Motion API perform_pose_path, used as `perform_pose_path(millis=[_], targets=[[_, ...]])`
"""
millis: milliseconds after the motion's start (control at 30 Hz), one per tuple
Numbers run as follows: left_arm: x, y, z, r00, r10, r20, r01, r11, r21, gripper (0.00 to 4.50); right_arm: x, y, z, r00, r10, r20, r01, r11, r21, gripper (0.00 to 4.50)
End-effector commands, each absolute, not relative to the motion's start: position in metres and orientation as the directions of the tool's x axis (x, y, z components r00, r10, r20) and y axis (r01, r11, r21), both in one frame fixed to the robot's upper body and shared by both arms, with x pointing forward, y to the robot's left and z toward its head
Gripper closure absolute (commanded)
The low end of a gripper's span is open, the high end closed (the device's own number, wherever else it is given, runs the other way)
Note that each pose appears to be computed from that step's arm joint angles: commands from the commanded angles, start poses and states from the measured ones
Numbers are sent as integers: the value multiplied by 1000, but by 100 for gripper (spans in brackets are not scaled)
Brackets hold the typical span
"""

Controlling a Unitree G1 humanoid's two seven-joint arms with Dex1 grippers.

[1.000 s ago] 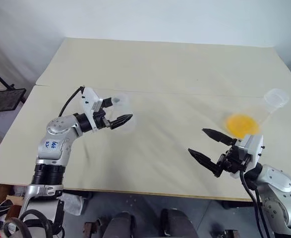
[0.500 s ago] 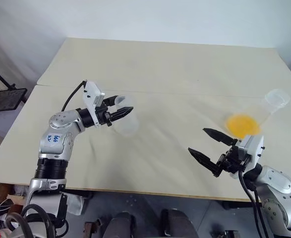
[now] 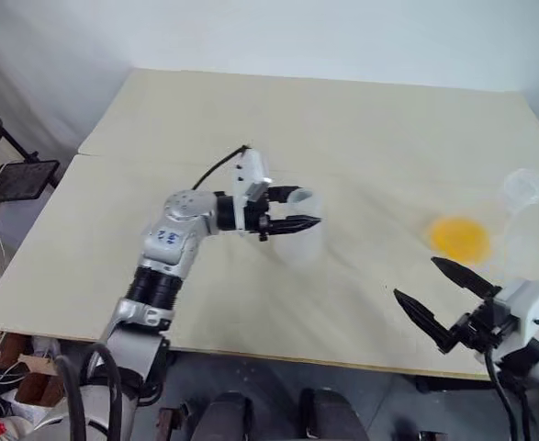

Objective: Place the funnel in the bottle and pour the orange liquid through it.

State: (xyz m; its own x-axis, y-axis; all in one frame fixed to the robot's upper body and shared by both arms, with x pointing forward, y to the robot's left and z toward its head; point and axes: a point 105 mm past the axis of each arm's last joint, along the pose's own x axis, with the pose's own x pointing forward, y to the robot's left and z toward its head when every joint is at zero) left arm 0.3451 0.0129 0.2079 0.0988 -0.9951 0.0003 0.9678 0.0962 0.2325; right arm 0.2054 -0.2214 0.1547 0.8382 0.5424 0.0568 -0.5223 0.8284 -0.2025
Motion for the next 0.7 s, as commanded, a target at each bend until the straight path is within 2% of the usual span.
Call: perform_pose_path(millis=[33,433,700], targets=[[348,-8,211,62,-998,-10,948,56,314,208,196,-222,168,853,509,113,-475,848,-236,0],[370,-30,216,101,-995,25,930,103,353,208,187,-219,168,880,453,143,-417,881,-224,0],[365,-40,212,29,-999,30,966,36,257,208,188,-217,168,874,461,151,-424,877,-227,0]])
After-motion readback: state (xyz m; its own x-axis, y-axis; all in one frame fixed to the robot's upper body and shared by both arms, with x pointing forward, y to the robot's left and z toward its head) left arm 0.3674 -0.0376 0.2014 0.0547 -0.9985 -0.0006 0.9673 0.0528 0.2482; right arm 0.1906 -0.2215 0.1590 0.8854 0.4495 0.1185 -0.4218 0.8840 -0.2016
